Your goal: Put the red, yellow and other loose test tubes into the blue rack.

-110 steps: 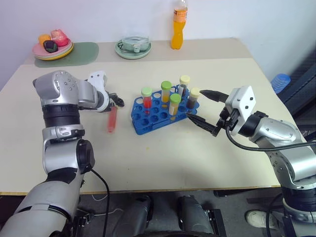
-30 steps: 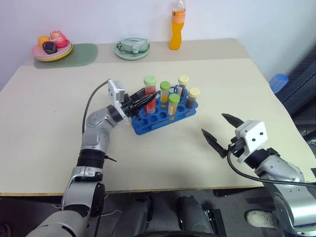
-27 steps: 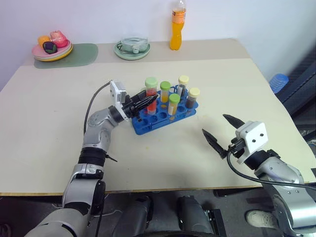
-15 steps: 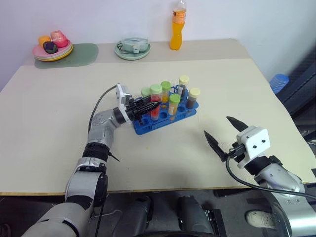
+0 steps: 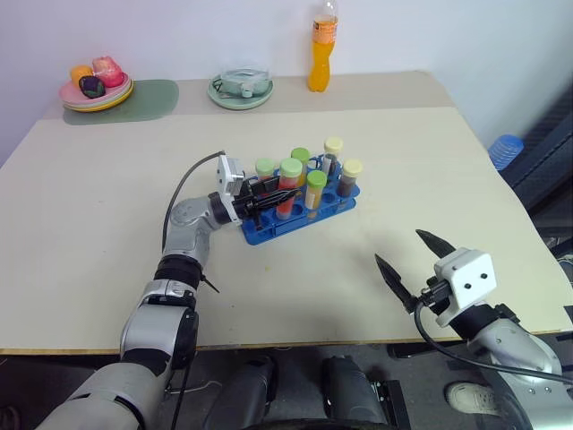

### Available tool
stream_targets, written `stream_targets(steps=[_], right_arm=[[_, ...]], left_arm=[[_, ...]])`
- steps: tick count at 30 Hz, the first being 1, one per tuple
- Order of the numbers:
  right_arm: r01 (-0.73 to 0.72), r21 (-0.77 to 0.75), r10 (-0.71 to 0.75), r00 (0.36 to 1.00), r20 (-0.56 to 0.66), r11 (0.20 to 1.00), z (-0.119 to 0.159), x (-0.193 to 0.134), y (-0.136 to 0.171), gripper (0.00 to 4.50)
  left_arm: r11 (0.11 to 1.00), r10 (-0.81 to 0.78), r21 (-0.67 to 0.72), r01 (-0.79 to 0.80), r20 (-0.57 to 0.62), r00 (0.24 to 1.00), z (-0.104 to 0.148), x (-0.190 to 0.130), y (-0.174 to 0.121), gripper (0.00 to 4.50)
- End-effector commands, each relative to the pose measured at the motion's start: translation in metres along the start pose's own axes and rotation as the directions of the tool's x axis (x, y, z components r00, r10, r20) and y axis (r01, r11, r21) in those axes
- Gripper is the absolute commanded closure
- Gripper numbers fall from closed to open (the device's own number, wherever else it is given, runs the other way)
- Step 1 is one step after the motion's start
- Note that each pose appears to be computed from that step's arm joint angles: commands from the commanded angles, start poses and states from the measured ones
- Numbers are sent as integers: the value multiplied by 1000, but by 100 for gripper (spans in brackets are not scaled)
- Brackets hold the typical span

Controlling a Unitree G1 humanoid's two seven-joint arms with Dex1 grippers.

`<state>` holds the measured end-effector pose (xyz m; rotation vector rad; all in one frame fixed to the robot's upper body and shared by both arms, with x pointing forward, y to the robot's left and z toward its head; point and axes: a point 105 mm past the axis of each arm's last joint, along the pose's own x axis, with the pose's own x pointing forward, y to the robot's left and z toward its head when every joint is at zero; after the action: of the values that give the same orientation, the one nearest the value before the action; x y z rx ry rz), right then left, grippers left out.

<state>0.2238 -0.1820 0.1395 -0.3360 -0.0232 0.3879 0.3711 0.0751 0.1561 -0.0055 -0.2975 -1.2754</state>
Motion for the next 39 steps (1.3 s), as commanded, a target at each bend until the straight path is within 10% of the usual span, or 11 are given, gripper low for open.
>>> stream_targets(steps=[1,39], right_arm=[[5,-23,-4,999,54,1000,16,-3,-3,21],[-185,-55,188,981,56,981,23,9,-1,21]], left_arm=[[1000,-1,-2,1,-36,999,-5,-7,0,374],[997,77,31,-75,-43,996,-12,-2,-2,374]])
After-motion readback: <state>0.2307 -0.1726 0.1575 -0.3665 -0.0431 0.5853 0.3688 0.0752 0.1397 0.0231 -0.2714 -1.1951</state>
